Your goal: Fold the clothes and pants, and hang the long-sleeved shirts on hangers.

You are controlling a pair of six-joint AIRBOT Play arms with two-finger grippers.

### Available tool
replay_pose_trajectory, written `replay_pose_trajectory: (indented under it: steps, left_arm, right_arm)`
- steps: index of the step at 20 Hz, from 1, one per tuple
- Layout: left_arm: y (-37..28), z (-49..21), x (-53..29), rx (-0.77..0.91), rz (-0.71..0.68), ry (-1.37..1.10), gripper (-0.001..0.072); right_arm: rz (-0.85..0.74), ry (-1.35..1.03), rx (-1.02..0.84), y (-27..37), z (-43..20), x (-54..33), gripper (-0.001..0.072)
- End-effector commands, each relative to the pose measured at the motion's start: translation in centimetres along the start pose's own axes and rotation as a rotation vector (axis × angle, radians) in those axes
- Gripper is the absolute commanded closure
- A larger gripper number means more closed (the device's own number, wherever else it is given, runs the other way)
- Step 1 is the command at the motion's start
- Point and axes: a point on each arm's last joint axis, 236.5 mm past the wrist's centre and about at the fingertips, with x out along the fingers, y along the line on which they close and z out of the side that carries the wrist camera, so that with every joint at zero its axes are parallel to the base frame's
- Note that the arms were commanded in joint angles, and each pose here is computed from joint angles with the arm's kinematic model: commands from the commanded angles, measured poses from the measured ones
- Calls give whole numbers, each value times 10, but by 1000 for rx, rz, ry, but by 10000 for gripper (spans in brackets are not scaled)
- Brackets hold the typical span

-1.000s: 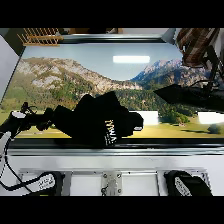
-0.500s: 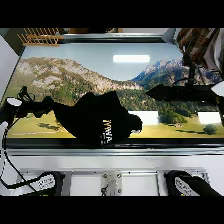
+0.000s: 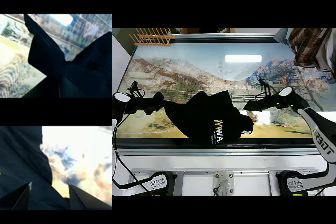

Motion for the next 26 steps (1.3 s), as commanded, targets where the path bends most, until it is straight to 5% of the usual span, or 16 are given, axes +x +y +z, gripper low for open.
replay_pose_trajectory:
  steps: [1,6,7,9,10,13,18,26]
  left_arm:
    - [-1,-1,0,3,-2,3,700]
    - [-1,0,-1,2,-2,3,700]
    - [-1,0,-1,2,-2,3,700]
    - [-1,0,-1,2,-2,3,700]
    - [-2,0,-3,5,-4,-3,700]
    - [-29,30,-46,64,-38,-163,701]
    - [-166,56,-252,349,-225,-595,700]
    - [-287,-93,-500,707,-591,-1057,700]
  right_arm:
    - [-7,85,-60,9,-21,35,210]
    - [-3,93,-98,27,-26,55,210]
    - [-1,96,-103,29,-27,56,281]
    - [-1,92,-107,30,-25,55,644]
    - [-4,74,-115,32,-18,50,698]
    - [-6,-75,-197,56,34,-5,699]
    - [0,-513,-447,183,110,-216,699]
    - [21,-1048,-690,340,18,-432,699]
